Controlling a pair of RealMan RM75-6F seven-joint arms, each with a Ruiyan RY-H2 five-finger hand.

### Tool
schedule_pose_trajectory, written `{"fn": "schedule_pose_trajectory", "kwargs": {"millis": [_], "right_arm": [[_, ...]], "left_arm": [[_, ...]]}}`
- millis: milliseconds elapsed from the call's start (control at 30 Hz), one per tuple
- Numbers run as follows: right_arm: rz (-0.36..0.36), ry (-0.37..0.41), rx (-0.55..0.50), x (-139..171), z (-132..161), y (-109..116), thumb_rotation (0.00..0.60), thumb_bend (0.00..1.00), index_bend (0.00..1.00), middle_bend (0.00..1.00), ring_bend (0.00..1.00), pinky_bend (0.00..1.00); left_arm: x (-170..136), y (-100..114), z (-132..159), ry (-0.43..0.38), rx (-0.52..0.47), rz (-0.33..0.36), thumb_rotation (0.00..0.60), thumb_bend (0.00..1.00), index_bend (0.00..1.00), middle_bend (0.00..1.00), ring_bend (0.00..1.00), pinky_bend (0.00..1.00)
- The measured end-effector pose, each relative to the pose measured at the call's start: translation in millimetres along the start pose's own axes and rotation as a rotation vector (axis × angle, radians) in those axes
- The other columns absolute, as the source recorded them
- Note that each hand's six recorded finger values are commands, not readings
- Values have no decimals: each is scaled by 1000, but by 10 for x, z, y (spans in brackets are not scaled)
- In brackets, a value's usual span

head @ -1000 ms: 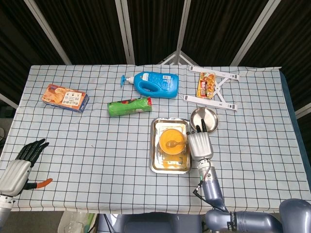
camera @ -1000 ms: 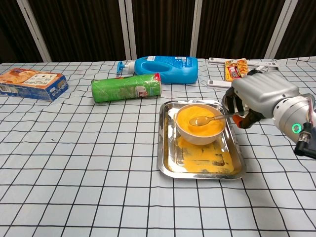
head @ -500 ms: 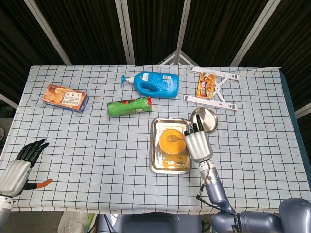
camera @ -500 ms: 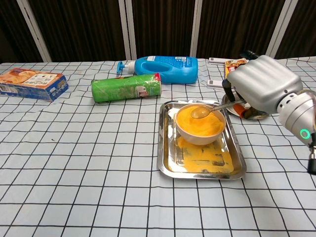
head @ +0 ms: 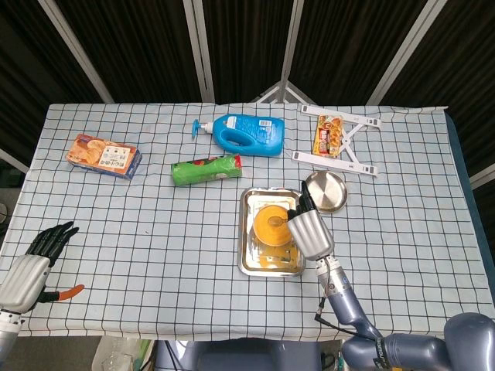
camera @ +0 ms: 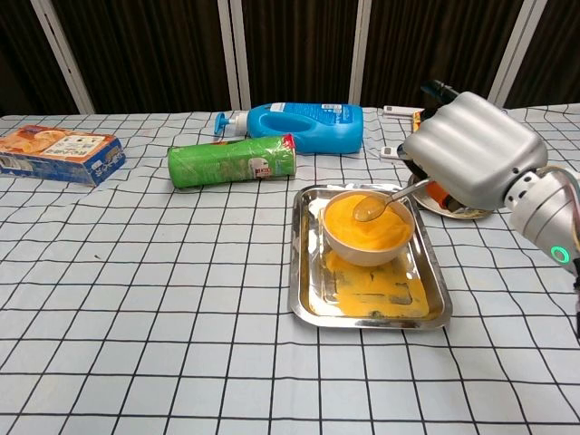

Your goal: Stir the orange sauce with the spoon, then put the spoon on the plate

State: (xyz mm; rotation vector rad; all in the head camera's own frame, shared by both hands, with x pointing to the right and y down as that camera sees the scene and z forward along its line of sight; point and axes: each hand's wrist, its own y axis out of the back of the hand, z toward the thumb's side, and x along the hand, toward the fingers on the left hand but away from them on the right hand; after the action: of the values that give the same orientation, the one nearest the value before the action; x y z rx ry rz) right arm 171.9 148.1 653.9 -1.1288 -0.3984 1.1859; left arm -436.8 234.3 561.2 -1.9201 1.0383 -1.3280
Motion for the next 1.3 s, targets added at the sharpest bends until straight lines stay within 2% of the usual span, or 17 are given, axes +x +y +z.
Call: {"fn": "schedule_pose_trajectory", "kwargs": {"millis": [233,467,700,933,1300], "right_arm": [[-43,17,115,-1,-86,70,600,670,655,606,299,0],[-78,77,242,40,-87,74,600,670,655,606,299,0],[-70,104,274,72,-38,-18,600,670,654,606,299,0],[-50,94,281,72,-28,-69,600,671,654,606,299,0],[-40,102,191,102,70,18,600,669,655,607,299,0]], "left_arm": [[-6,6,5,-3,-1,5,600,0,0,0,0,0],[-7,3,9,-4,-1,3,600,0,0,0,0,0],[-5,2,8,-3,-2,2,600,0,0,0,0,0],[-4,1,11,-5,-3,2,600,0,0,0,0,0],[-6,4,11,-6,-4,3,600,0,0,0,0,0]]}}
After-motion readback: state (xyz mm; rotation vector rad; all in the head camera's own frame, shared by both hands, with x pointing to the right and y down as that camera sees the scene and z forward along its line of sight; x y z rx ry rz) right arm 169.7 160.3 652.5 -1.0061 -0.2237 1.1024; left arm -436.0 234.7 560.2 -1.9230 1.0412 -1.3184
